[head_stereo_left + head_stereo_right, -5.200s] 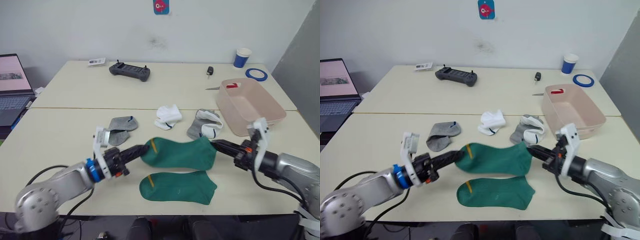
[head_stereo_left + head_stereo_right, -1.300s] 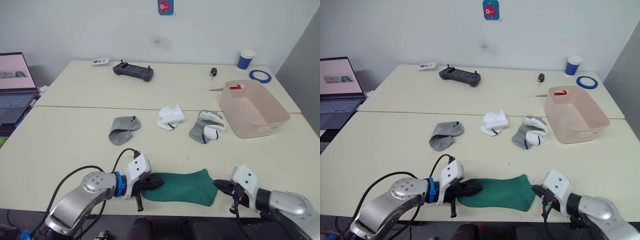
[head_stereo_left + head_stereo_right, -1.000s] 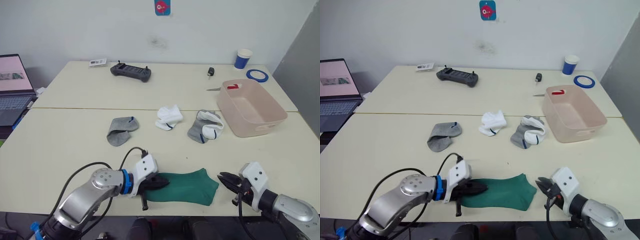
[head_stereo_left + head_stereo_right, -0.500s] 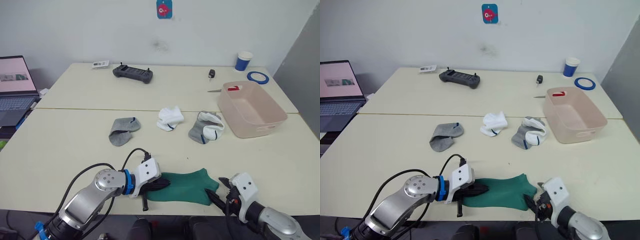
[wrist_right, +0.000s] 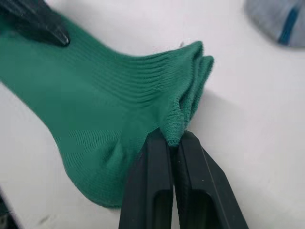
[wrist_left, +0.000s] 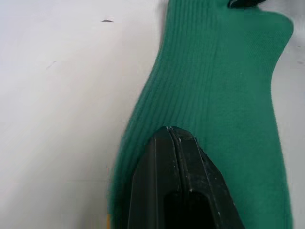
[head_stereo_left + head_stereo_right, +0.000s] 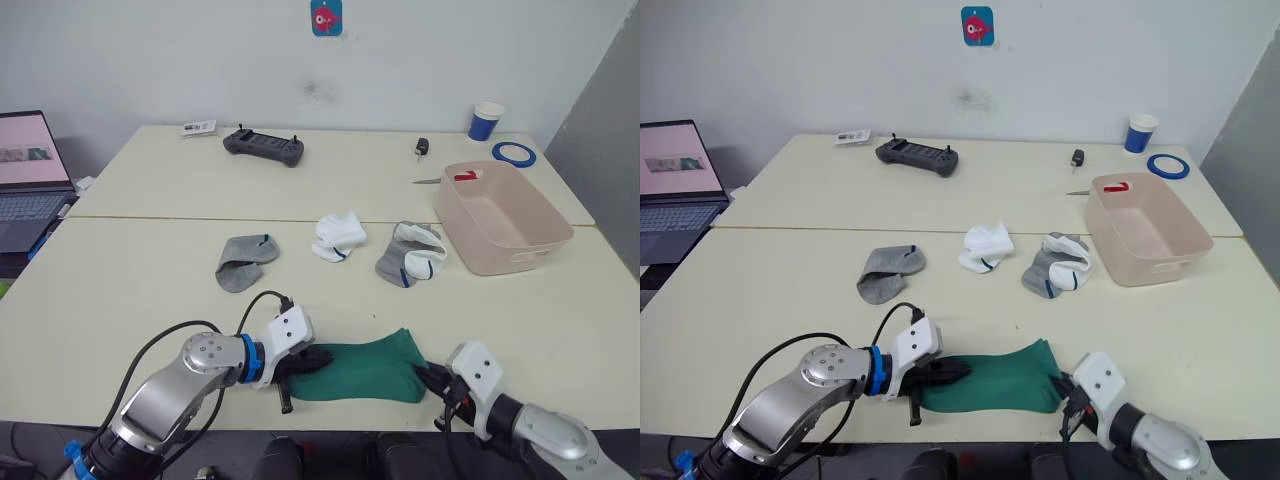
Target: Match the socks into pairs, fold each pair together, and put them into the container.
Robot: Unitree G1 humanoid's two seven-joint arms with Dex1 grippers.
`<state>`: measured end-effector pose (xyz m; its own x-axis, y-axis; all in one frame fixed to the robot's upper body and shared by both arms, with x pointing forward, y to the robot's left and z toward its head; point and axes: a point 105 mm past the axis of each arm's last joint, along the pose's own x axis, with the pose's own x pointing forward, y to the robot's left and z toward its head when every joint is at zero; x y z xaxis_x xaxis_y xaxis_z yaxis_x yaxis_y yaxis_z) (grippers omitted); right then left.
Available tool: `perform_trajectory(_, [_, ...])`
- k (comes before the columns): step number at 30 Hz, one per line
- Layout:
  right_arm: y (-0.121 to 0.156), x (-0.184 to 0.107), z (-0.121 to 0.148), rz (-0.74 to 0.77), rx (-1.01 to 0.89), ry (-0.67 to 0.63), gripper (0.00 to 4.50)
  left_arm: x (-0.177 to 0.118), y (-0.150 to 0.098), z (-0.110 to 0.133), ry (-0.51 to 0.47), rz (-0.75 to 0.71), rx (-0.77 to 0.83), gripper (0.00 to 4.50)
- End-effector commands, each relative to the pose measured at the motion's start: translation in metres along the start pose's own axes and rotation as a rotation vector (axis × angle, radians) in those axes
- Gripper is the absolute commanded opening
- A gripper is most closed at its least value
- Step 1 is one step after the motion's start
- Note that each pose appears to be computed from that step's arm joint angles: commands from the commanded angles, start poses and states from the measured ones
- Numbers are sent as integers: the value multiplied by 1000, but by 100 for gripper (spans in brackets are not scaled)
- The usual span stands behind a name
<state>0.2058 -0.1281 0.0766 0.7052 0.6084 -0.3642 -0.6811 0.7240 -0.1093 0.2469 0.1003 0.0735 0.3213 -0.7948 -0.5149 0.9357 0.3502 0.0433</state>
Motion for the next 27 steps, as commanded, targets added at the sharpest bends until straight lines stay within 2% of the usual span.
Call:
perform_trajectory(1, [-15, -1, 18, -17, -9, -50, 4, 1, 7, 25, -64, 17, 55, 0])
perform_trajectory(5, [-34, -3, 19, -25, -14, -24, 4, 16, 4, 38, -100, -15, 70, 0])
perform_trajectory(11, [-41, -10, 27, 15, -17, -11, 4, 41, -3, 36, -68, -79, 98, 0])
perform_trajectory(19, [-9, -8, 54, 200, -38, -26, 4, 62, 2, 9, 7, -71, 116, 0])
perform_trajectory(24, [12, 2, 67, 319, 32, -24, 4, 61, 3, 12, -14, -69, 118, 0])
perform_trajectory(27, [15, 12, 67, 339, 56, 1, 4, 56, 5, 21, -50, -58, 112, 0])
